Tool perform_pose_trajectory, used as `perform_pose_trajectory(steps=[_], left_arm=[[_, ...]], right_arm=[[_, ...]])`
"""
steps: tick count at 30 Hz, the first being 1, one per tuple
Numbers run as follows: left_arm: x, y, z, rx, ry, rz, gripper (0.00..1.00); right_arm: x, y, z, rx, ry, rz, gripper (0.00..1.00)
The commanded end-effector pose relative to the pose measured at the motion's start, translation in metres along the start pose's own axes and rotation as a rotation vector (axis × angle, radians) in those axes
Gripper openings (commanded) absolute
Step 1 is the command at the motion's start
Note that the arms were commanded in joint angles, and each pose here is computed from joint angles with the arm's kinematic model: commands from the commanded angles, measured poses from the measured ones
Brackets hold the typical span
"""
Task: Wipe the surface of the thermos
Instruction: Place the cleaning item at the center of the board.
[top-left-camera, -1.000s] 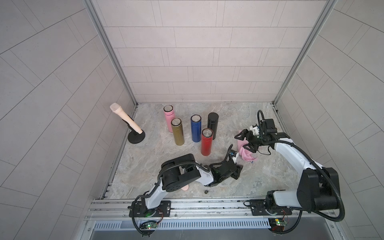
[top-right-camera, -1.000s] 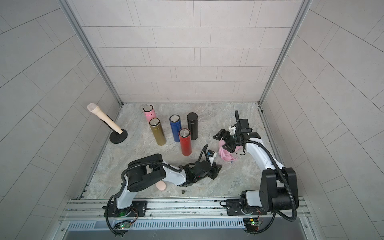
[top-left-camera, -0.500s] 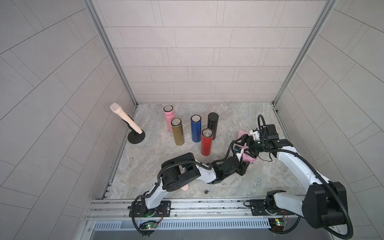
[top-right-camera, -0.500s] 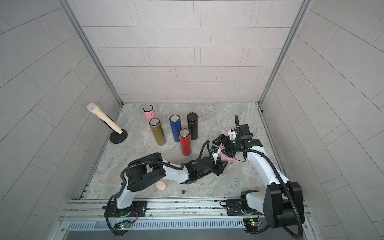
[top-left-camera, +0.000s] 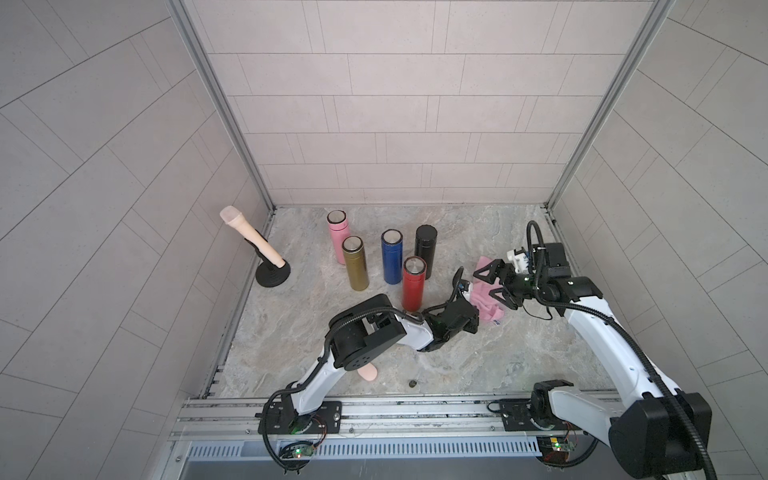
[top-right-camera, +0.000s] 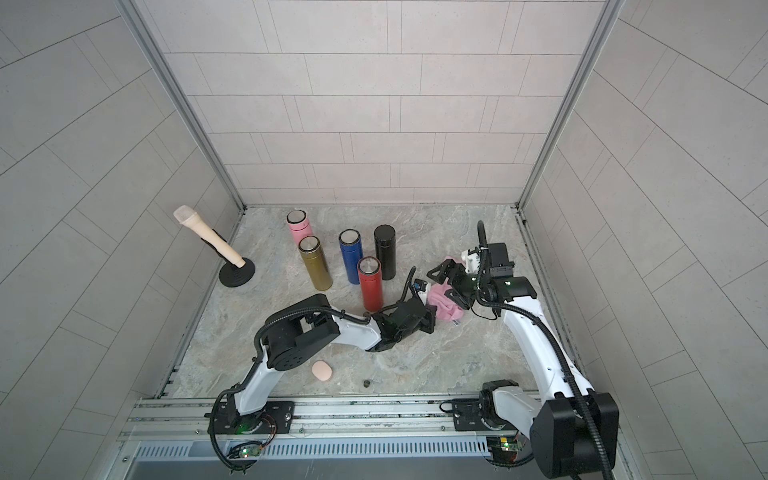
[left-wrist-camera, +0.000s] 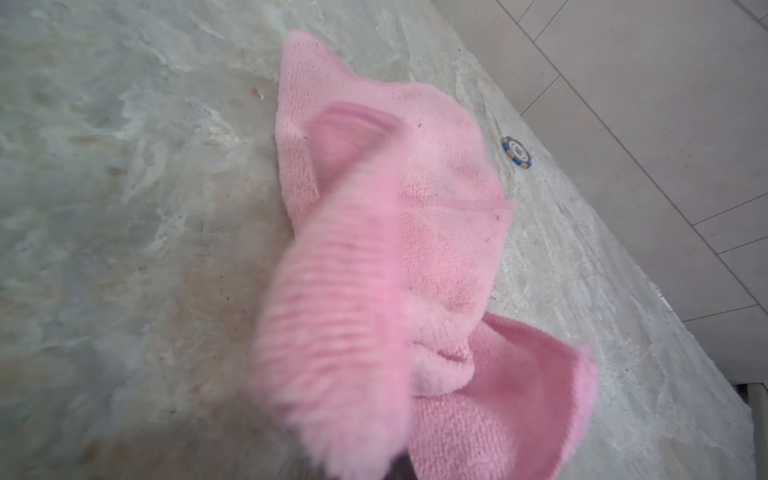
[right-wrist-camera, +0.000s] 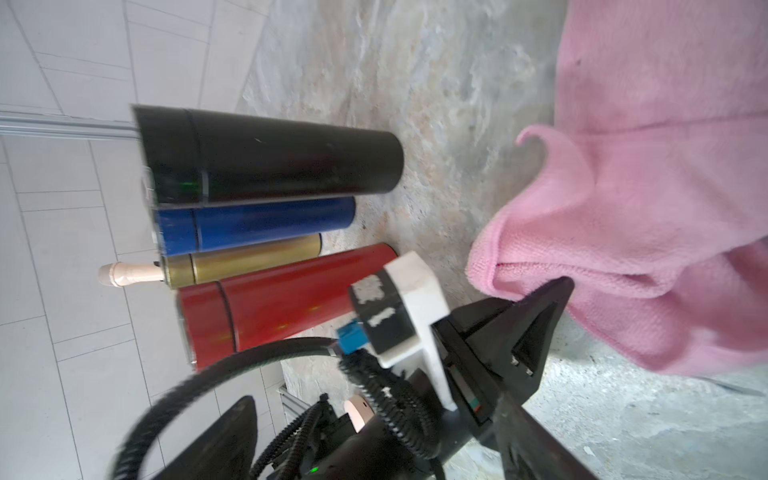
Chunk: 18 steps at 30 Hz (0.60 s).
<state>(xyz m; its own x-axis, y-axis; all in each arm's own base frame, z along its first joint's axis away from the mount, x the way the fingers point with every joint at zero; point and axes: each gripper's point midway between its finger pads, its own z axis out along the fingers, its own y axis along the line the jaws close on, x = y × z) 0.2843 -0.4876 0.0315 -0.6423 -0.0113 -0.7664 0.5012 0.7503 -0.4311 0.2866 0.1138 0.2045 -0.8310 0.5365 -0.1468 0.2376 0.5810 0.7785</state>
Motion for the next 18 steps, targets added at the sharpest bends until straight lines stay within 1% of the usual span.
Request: perform_pose_trajectory(steps=[1, 2, 3, 5, 6, 7, 9, 11, 13, 14, 16, 18], left_arm=[[0.016, 0.005, -0.005, -0.038, 0.060, -0.011, 0.00], [0.016, 0.000, -0.004, -0.016, 0.076, -0.019, 0.00], [0.014, -0.004, -0.005, 0.000, 0.081, -0.021, 0.04], [0.005, -0.010, -0.015, -0.023, 0.076, -0.016, 0.58], [-0.002, -0.013, -0.022, -0.038, 0.070, 0.009, 0.83], [-0.012, -0.017, -0.033, -0.060, 0.053, 0.031, 0.99], [-0.030, -0.027, -0.054, -0.075, 0.024, 0.091, 1.00], [-0.051, -0.036, -0.075, -0.090, -0.005, 0.128, 1.00], [-0.072, -0.042, -0.096, -0.106, -0.030, 0.161, 1.00], [-0.080, -0.043, -0.104, -0.116, -0.039, 0.171, 1.00], [-0.097, -0.044, -0.124, -0.131, -0.052, 0.208, 1.00], [-0.122, -0.045, -0.151, -0.161, -0.089, 0.231, 1.00]], right_arm=[[-0.020, 0.028, -0.031, -0.021, -0.110, -0.050, 0.90], [-0.026, 0.034, -0.036, -0.029, -0.134, -0.067, 0.90], [-0.032, 0.040, -0.041, -0.030, -0.161, -0.102, 0.90], [-0.037, 0.040, -0.039, -0.027, -0.168, -0.111, 0.90], [-0.036, 0.038, -0.035, -0.027, -0.151, -0.104, 0.90], [-0.036, 0.032, -0.031, -0.015, -0.135, -0.090, 0.90], [-0.035, 0.019, -0.023, 0.023, -0.115, -0.092, 0.90], [-0.038, 0.002, -0.015, 0.075, -0.126, -0.100, 0.90], [-0.043, -0.011, -0.009, 0.084, -0.146, -0.105, 0.90], [-0.045, -0.017, -0.010, 0.100, -0.163, -0.107, 0.91], [-0.051, -0.025, -0.014, 0.143, -0.213, -0.155, 0.91], [-0.056, -0.036, -0.022, 0.222, -0.262, -0.214, 0.93]])
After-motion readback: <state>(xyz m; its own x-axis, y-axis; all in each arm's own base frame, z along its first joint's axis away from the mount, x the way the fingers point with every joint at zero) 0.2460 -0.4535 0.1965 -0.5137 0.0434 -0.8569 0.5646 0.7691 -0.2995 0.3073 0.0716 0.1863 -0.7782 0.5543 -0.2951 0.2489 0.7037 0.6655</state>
